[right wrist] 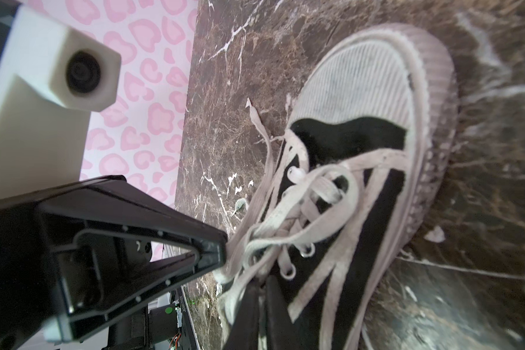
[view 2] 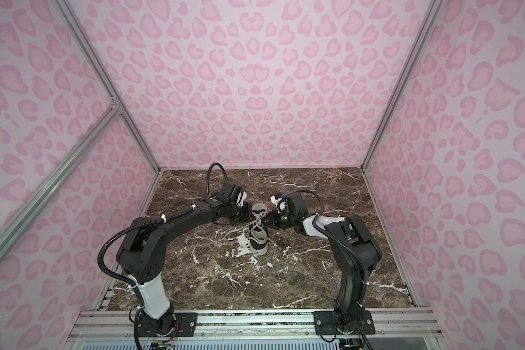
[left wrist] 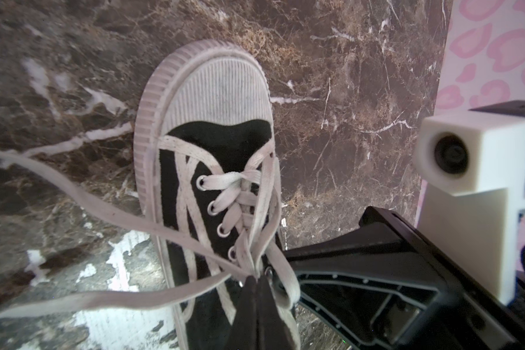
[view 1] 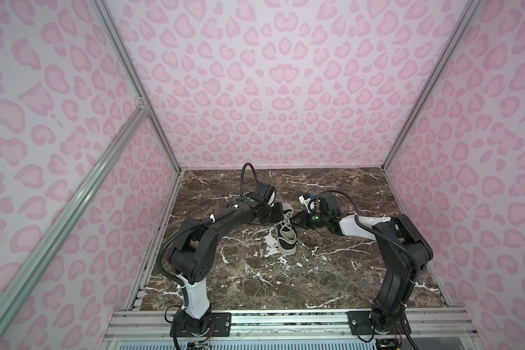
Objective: Tie the shoes
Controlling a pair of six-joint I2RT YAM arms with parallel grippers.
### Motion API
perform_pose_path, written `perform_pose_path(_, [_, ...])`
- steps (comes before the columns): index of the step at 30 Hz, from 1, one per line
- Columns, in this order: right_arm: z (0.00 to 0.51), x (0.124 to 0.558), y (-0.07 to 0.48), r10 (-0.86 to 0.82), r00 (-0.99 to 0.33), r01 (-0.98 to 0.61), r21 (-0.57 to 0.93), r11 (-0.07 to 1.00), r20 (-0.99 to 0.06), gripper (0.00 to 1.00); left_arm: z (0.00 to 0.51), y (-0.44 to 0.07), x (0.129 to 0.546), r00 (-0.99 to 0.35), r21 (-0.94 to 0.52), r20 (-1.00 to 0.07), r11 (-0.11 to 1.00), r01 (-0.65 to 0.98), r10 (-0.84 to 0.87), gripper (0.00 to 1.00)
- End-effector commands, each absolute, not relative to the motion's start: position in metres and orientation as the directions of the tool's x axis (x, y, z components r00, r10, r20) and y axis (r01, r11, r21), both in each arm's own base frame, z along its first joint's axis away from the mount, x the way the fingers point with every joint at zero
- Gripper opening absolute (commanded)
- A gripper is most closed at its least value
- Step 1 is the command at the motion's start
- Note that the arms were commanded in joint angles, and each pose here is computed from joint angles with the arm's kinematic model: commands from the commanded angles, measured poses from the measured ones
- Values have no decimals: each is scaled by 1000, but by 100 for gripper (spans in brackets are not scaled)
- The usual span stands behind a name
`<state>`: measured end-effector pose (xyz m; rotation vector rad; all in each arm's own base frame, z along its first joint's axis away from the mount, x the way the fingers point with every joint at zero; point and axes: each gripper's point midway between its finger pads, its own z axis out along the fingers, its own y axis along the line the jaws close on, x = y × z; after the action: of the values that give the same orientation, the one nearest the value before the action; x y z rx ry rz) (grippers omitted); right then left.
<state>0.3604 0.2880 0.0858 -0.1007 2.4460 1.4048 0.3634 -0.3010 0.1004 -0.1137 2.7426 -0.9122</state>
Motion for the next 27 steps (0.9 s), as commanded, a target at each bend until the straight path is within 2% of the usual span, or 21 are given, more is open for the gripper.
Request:
perform_pose_path(1, [89,361,293,95,-946,-228,846,481,-309,10,101,-305,366,-965,-611,-215,792,13,-150,3])
perform_pose_path(27, [93,361,299,114,-951,-215,879,426,-288,16,96,-311,365,-967,-621,-203,784,7,-153,3])
